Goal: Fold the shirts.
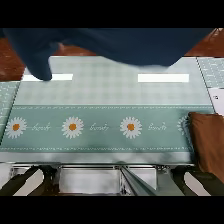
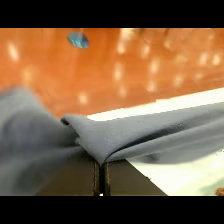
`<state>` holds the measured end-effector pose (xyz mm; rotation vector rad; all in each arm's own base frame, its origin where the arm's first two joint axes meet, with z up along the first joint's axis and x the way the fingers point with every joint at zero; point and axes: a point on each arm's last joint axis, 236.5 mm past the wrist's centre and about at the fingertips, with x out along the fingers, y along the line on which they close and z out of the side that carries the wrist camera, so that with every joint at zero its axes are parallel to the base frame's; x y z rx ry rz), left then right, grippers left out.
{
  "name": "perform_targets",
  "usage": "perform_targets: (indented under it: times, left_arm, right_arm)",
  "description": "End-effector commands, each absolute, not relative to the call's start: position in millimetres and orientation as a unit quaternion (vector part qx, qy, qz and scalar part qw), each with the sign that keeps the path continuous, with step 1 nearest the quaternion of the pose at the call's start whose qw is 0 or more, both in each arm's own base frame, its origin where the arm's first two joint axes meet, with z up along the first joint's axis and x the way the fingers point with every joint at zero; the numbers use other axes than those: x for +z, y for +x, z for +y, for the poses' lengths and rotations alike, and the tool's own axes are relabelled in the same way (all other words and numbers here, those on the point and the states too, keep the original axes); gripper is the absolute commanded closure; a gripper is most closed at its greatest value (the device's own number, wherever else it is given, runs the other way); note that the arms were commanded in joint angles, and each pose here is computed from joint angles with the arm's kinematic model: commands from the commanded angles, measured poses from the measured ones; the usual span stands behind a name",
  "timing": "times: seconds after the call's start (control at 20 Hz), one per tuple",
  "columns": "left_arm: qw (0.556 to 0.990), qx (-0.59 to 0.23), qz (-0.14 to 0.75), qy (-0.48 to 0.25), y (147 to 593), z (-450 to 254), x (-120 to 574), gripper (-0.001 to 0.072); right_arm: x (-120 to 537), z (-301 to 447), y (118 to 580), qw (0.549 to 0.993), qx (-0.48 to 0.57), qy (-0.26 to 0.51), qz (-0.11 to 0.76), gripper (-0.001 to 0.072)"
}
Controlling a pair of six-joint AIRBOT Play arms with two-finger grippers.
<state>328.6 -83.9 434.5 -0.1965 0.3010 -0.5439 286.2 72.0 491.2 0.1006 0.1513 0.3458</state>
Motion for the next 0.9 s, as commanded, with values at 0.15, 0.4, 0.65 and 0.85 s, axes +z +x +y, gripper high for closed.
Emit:
perform_targets:
  times: [0.15, 0.4, 0.65, 0.85]
  left_arm:
    - [0.961, -0.233, 0.145, -0.021, 239.5, -99.0, 437.6, 0.0688]
    - [0.914, -0.287, 0.284, -0.036, 216.5, -125.3, 327.3, 0.0688]
    - [0.831, -0.262, 0.477, -0.114, 229.8, -120.8, 155.5, 0.0688]
    - [0.802, -0.216, 0.529, -0.173, 268.7, -114.0, 49.8, 0.0688]
  right_arm:
    - [473.5, 42.5, 190.7, 0.993, 0.078, 0.007, 0.085, 0.0681]
    - [393.5, 36.5, 187.9, 0.98, 0.061, 0.043, 0.182, 0.0681]
    - [282.8, 42.6, 228.0, 0.941, 0.081, 0.084, 0.317, 0.0681]
    - [200.9, 33.3, 284.2, 0.911, 0.075, 0.099, 0.394, 0.0681]
